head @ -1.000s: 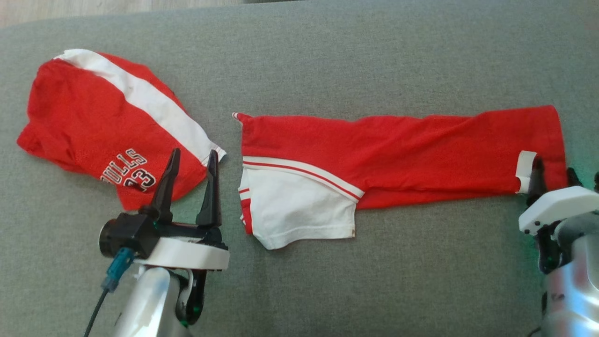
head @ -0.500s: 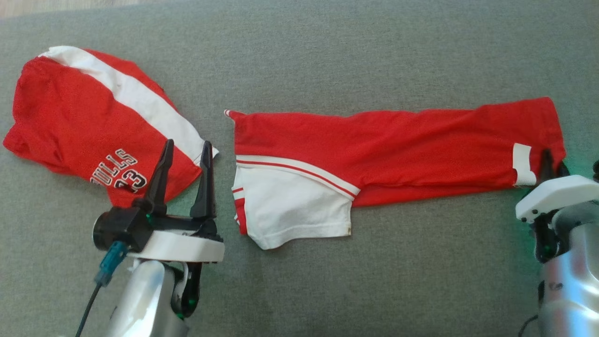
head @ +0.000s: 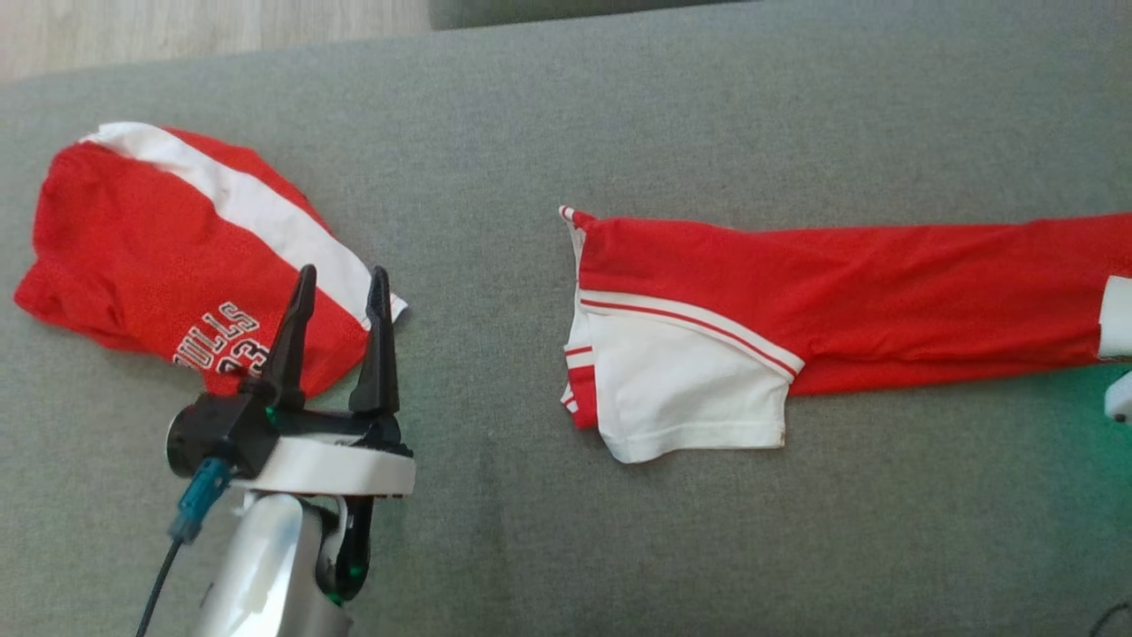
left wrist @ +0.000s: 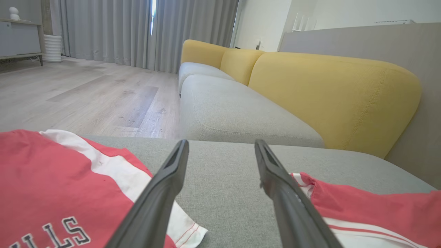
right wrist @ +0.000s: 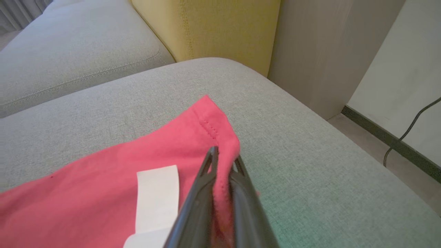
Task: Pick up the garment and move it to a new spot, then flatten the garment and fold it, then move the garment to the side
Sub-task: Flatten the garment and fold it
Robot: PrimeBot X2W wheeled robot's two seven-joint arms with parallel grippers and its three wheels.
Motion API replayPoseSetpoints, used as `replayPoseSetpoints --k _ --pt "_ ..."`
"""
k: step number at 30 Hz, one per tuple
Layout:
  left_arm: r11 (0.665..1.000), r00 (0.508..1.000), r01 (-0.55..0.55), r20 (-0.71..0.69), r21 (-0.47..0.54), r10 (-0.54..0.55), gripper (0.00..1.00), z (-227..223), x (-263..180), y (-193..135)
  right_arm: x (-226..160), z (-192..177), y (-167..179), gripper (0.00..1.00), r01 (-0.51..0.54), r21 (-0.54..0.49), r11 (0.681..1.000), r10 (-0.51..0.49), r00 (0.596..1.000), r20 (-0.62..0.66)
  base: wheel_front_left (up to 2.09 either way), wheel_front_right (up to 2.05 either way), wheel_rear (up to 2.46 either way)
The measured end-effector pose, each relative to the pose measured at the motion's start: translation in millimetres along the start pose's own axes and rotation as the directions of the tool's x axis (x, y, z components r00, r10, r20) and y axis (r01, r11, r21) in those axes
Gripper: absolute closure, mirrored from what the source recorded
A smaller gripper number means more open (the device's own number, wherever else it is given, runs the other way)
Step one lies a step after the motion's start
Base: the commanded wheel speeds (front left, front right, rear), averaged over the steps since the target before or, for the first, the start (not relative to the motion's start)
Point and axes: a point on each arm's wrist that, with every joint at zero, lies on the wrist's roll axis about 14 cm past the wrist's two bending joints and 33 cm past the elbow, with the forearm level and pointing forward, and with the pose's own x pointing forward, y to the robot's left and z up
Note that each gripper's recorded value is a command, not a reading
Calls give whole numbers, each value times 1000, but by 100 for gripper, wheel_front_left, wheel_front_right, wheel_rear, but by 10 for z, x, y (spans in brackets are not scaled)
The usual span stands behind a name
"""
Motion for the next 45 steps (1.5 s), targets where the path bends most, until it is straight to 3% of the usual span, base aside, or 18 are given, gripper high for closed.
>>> replayPoseSetpoints --k 6,11,15,19,23,28,32,45 --pt "1000 1000 2 30 5 -2 0 131 -107 -44 -93 195 249 100 -72 -11 997 72 996 59 0 0 0" --pt "1000 998 -11 58 3 11 0 248 -269 -50 -264 495 793 100 -210 -25 977 211 966 149 0 0 0" --pt "1000 996 -30 85 5 29 0 346 -418 -35 -489 713 1264 100 -329 -48 943 332 922 201 0 0 0" --pt "998 992 -62 110 10 60 0 431 -550 27 -756 761 1765 100 -455 -64 888 458 864 210 0 0 0" --pt "996 988 -89 129 13 87 0 496 -626 101 -1012 703 2256 100 -577 -108 809 587 789 181 0 0 0" --pt "993 985 -121 128 12 119 0 491 -691 198 -1290 378 2775 100 -714 -107 692 722 687 88 0 0 0" --pt "989 983 -146 114 1 145 0 440 -718 279 -1421 40 3033 100 -777 -96 622 781 625 6 0 0 0" --pt "986 984 -165 66 17 163 0 302 -641 388 -1518 -764 3283 100 -840 -55 539 821 539 -190 0 0 0"
